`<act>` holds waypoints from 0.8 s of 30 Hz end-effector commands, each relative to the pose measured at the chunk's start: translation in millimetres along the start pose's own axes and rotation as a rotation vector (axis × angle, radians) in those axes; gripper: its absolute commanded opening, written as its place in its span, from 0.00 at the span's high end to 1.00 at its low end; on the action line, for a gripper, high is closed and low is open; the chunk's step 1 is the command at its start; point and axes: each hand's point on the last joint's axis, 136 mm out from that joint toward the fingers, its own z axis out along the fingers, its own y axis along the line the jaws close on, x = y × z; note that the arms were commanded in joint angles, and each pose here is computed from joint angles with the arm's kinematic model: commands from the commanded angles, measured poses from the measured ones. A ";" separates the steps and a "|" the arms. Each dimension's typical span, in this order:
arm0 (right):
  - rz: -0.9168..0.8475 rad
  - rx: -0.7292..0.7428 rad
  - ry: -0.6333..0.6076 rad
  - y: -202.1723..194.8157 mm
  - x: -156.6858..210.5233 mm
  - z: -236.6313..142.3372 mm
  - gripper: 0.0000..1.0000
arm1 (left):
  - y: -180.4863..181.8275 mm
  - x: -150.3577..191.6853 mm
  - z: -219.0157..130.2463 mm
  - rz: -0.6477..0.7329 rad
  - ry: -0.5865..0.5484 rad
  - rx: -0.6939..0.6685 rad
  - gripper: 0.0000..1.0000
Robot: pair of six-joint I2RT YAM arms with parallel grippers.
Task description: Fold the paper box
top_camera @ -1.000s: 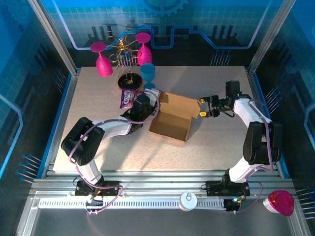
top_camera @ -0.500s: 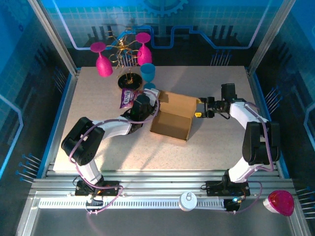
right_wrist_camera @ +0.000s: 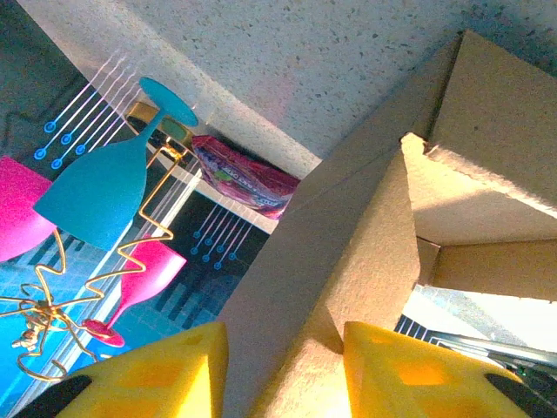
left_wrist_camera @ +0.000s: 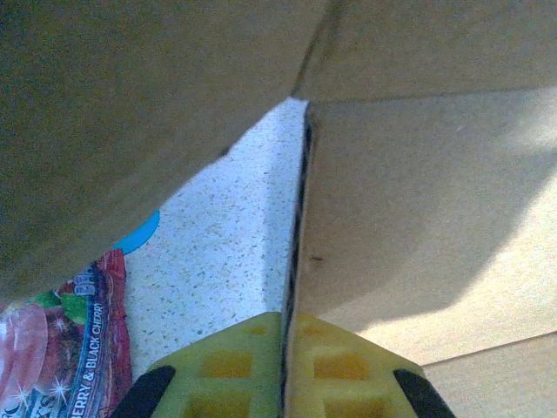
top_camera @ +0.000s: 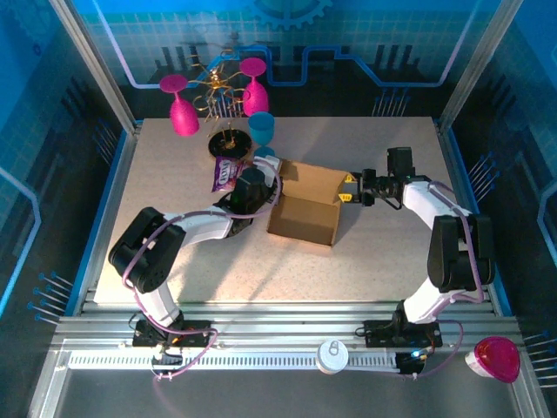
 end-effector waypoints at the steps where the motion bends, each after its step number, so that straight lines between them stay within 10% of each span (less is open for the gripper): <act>1: 0.001 0.020 0.040 -7.3 4.9 10.6 0.65 | -9.0 -10.7 3.8 -0.064 -0.037 0.034 0.95; 10: -0.063 0.051 0.017 -16.1 -5.7 16.2 0.70 | -27.2 -18.8 -10.4 -0.362 -0.040 0.191 0.64; 24: -0.190 0.082 -0.021 -22.6 -12.5 16.3 0.77 | -36.5 14.1 -30.0 -0.586 0.050 0.294 0.66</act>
